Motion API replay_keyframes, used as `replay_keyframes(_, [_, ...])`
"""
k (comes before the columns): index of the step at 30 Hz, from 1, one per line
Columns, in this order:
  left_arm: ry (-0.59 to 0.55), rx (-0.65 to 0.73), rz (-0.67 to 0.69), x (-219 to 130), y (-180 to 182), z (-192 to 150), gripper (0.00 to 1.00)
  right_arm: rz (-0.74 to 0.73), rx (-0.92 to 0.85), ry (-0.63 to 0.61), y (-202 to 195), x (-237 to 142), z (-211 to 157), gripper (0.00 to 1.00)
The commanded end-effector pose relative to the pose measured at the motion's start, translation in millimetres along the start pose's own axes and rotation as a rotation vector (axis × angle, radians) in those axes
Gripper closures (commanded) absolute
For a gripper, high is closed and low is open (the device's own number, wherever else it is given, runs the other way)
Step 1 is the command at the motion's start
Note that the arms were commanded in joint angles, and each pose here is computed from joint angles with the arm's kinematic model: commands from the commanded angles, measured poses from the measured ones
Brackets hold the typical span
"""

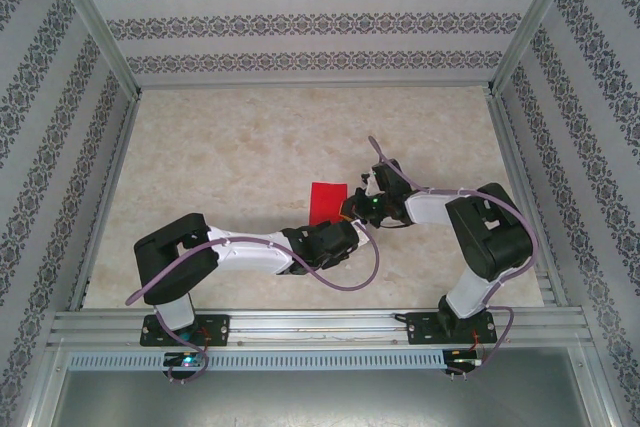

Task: Fold a paper plane with a square sheet of paper (fold left side to right side)
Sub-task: Fold the triangle a second time at the center of the table.

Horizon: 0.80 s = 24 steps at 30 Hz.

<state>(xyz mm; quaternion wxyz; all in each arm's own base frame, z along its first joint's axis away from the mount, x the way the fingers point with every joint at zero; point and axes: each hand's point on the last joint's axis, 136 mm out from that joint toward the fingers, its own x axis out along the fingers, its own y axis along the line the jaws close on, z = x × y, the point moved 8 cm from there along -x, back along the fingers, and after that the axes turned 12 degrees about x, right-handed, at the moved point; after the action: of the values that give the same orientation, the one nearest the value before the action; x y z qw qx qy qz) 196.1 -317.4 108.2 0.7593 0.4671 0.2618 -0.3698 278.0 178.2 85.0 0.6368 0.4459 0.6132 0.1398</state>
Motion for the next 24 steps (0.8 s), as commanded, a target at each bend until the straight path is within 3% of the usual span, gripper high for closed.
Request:
replay_keyframes(1, [-0.067, -0.059, -0.025, -11.9, 1.9, 12.0, 0.95, 0.037, -0.030, -0.019, 13.6, -13.8, 4.5, 0.92])
replay_keyframes(9, [-0.099, -0.193, -0.120, -15.2, 8.3, 11.4, 0.97, 0.061, -0.055, -0.124, 20.6, -54.5, 15.3, 0.75])
replay_keyframes(13, [-0.120, -0.336, -0.212, -14.3, 21.1, 8.3, 0.97, 0.029, -0.057, -0.185, 5.2, -77.7, 10.6, 0.70])
replay_keyframes(18, [-0.174, -0.565, -0.398, -9.9, 39.8, 1.5, 0.97, 0.023, -0.072, -0.220, -14.9, -95.1, -9.2, 0.71])
replay_keyframes(24, [-0.208, -0.772, -0.585, 1.9, 52.1, -9.5, 0.97, 0.062, -0.075, -0.156, -32.8, -90.8, -39.7, 0.87])
